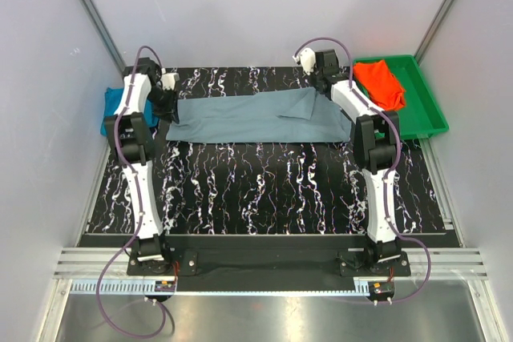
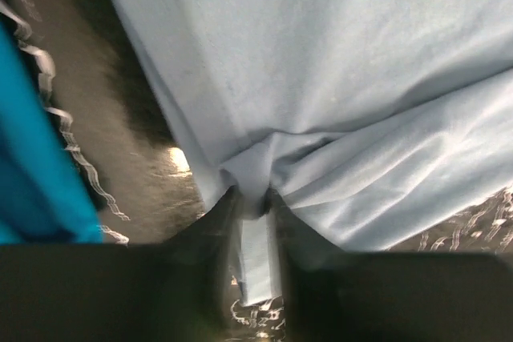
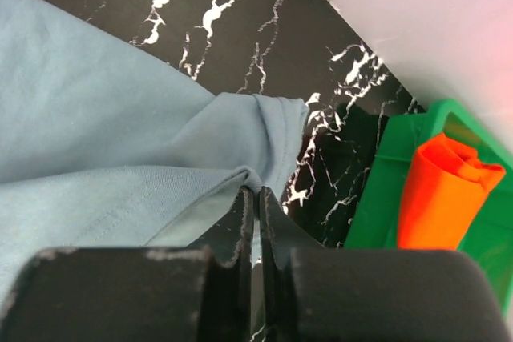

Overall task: Fold and stack the t-shirts
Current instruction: Fold the tshirt

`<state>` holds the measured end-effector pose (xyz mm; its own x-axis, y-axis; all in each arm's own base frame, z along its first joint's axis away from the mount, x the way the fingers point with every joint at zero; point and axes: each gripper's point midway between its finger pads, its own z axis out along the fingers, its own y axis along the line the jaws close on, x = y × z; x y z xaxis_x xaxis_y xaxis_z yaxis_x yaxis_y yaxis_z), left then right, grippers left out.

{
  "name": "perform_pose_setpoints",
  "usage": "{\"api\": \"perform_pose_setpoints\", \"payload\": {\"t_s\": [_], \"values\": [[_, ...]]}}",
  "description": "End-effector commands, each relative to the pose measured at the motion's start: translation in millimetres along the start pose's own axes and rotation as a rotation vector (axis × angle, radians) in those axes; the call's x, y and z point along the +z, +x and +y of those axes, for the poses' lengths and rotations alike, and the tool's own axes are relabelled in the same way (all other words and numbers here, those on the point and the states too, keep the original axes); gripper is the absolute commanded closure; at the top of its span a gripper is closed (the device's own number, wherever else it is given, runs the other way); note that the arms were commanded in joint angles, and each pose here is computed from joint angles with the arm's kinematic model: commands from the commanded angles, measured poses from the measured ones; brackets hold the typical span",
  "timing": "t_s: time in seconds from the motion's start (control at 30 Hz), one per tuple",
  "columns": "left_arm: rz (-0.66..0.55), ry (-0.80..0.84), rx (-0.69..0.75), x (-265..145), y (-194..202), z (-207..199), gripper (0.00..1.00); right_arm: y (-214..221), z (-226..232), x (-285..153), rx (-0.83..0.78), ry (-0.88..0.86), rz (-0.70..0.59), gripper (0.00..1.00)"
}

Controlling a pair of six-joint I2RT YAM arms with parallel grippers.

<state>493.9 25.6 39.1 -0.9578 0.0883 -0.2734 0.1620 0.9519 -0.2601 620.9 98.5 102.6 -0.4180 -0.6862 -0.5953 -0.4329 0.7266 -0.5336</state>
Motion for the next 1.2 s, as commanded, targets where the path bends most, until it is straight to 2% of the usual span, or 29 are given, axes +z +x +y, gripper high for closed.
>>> {"api": "perform_pose_setpoints", "payload": {"t_s": [0.0, 0.03, 0.07, 0.13, 0.17, 0.3, 0.4, 0.53, 0.63, 0.7, 0.97, 1.17], "values": [[-0.166, -0.088, 0.040, -52, -39, 1, 0.51, -41, -47, -29, 0.075, 0.124, -0.096, 0.83], [-0.167, -0.101, 0.025, -54, -34, 3, 0.40, -46, -53, -37, 0.084, 0.140, -0.105, 0.59], [-0.256, -0.124, 0.025, -79, -49, -2, 0.26, -47, -56, -41, 0.091, 0.150, -0.110, 0.51], [-0.285, -0.137, 0.004, -88, -45, -4, 0.16, -53, -65, -55, 0.111, 0.172, -0.123, 0.40], [-0.371, -0.143, 0.009, -113, -56, -13, 0.13, -55, -67, -61, 0.119, 0.178, -0.128, 0.33], [-0.364, -0.045, -0.007, -116, -41, -40, 0.05, -57, -64, -82, 0.170, 0.142, -0.136, 0.30], [-0.316, 0.008, -0.016, -103, -23, -52, 0.05, -55, -42, -94, 0.216, 0.030, -0.126, 0.29], [-0.244, 0.092, -0.041, -78, -7, -62, 0.07, -51, 12, -108, 0.233, -0.222, -0.104, 0.30], [-0.215, 0.130, -0.047, -65, -6, -66, 0.10, -44, 39, -112, 0.231, -0.300, -0.072, 0.30], [-0.199, 0.136, -0.045, -54, -6, -64, 0.14, -41, 52, -113, 0.231, -0.335, -0.061, 0.30], [-0.165, 0.140, -0.049, -22, -18, -58, 0.14, -36, 78, -109, 0.194, -0.377, -0.032, 0.30], [-0.198, 0.119, -0.044, -8, -37, -49, 0.14, -33, 85, -106, 0.164, -0.372, -0.018, 0.30]]}}
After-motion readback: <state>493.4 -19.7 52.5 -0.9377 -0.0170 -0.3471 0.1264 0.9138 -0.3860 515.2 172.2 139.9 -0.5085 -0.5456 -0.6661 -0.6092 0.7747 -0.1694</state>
